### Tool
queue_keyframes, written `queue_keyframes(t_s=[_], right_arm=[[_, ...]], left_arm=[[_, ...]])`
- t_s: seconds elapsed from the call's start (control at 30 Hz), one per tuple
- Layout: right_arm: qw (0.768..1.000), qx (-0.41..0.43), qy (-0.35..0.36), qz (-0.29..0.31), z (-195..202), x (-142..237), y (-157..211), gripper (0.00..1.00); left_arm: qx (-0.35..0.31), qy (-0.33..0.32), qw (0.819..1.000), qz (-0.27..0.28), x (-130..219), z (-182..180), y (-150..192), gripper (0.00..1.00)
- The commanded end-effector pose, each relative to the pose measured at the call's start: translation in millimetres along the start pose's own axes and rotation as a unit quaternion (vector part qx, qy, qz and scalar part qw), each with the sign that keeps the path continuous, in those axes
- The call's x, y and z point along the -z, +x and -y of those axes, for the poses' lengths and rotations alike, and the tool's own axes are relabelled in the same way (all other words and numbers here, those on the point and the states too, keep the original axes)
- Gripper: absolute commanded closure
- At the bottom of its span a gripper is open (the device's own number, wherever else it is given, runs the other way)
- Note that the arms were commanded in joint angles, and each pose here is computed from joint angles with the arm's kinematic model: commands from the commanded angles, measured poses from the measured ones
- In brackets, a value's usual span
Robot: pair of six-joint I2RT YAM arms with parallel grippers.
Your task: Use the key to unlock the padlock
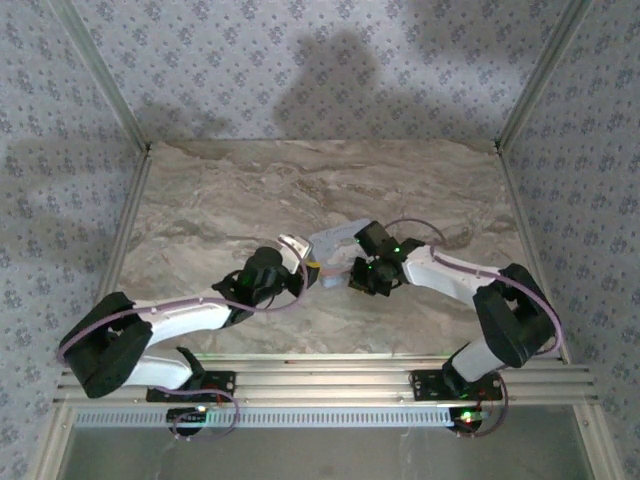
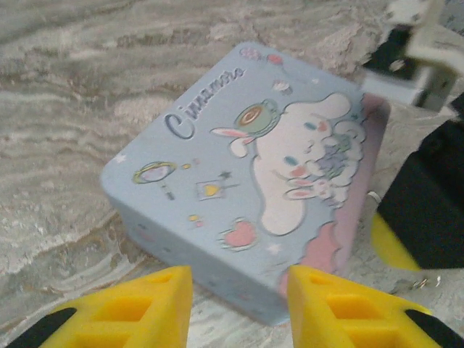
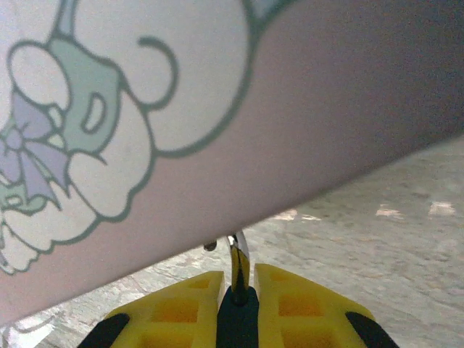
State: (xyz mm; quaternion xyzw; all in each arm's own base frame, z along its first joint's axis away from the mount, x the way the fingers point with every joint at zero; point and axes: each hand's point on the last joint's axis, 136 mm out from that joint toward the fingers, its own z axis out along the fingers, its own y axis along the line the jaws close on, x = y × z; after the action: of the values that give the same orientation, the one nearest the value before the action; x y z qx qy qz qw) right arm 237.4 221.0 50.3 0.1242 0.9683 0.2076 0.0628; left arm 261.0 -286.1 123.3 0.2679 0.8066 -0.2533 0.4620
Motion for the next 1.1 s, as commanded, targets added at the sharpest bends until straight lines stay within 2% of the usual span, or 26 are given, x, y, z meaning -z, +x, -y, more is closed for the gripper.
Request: queue_keyframes(t_s=[0.0, 0.13, 0.27, 0.53, 0.7, 0.93, 1.07], right_arm=[[1.000, -0.001, -0.023, 0.003, 7, 6, -1, 1.00], [0.998, -0.009, -0.056, 0.012, 4, 12, -8, 1.00], [0.998, 0.003, -0.058, 0.009, 6, 20, -11, 1.00], [0.998, 0.058, -0.015, -0.004, 30, 37, -29, 1.00], [0.991, 0.136, 0.012, -0.018, 29, 45, -49, 1.00], [0.976, 0.204, 0.053, -0.054, 28, 29, -66, 1.00], [0.968, 0.243, 0.038, -0.056, 5, 17, -71, 1.00]], left_arm=[[0.030, 0.026, 0.999, -0.004, -5, 9, -15, 0.61], [0.036, 0.033, 0.999, -0.002, -6, 11, -22, 0.61], [0.042, 0.031, 0.999, 0.000, -6, 8, -27, 0.61], [0.063, 0.016, 0.998, -0.006, -10, -7, -32, 0.61], [0.066, 0.008, 0.998, -0.009, -8, -15, -29, 0.61], [0.069, 0.004, 0.998, -0.012, -8, -20, -24, 0.61], [0.073, -0.005, 0.997, -0.014, -7, -26, -23, 0.61]])
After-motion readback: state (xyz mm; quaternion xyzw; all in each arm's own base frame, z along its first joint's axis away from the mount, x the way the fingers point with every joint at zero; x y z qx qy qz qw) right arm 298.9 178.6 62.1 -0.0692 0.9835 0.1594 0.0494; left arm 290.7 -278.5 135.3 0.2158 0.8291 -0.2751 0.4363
